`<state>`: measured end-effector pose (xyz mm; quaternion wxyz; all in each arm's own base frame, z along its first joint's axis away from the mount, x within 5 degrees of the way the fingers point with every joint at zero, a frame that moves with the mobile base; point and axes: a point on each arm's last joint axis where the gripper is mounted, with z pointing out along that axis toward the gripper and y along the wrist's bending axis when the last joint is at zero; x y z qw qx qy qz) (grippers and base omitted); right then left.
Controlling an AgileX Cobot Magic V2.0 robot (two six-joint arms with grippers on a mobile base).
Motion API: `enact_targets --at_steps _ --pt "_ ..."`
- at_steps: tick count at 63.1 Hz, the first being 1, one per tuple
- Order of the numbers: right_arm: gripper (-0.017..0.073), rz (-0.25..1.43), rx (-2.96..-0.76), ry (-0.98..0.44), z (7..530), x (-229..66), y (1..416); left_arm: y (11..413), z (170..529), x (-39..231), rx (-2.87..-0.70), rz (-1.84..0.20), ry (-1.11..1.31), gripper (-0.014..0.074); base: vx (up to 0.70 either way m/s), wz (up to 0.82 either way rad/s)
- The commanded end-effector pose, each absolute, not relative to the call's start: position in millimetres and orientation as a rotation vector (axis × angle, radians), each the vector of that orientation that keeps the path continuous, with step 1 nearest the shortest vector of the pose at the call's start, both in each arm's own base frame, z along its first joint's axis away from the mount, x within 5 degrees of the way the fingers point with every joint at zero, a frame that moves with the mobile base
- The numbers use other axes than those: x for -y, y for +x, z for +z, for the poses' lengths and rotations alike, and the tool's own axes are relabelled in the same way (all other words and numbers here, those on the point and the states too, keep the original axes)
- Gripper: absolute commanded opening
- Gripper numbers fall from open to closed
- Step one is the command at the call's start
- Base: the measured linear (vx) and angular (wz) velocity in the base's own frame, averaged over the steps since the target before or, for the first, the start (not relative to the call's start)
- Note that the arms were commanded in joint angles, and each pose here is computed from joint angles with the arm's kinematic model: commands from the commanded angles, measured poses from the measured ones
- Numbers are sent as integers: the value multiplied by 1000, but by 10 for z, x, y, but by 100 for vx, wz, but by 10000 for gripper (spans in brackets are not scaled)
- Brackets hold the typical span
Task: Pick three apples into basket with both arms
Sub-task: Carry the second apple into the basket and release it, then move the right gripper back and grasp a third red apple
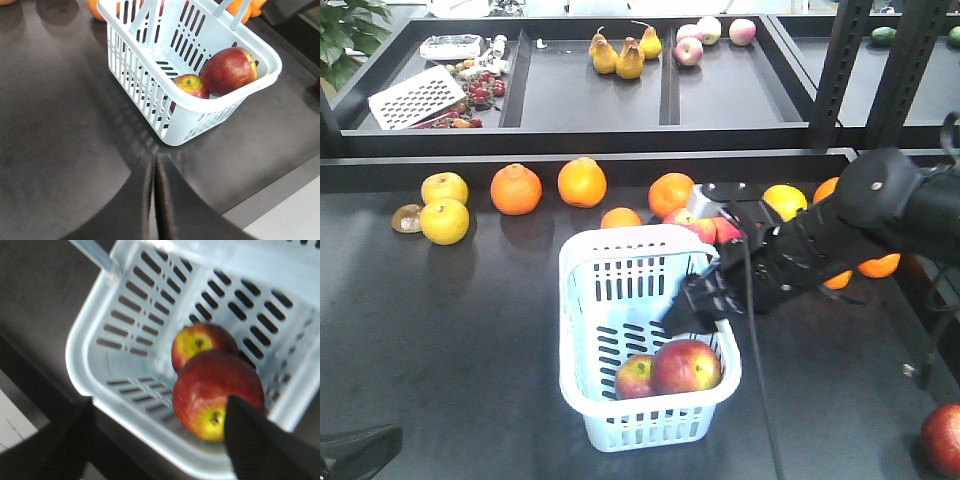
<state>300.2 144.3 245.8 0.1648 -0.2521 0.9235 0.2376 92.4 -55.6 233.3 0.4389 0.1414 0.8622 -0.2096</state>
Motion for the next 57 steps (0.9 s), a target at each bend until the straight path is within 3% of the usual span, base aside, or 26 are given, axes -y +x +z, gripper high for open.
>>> enact_targets --at_steps 1,8,20,29,39,49,57 --pt "234 553 -2618 -680 2776 -1316 2905 980 2456 558 -2072 -535 292 -6 0 0" --pt "-16 367 -2669 -589 2898 -1102 2821 980 2456 558 -2072 -535 292 -6 0 0" --pt "-8 82 -2713 -330 2912 -460 2706 980 2456 558 -2072 -535 292 -6 0 0" --pt "18 18 -2749 -79 2759 59 2649 979 2454 558 -2074 -535 293 -6 0 0" --pt "187 -33 -2800 64 2620 506 2621 978 2454 559 -2074 -536 293 -6 0 0" --pt "523 -52 -2834 205 2447 818 2656 978 2454 559 -2074 -536 293 -6 0 0" --pt "715 -42 -2895 259 2252 940 2700 978 2454 559 -2074 -536 293 -6 0 0"
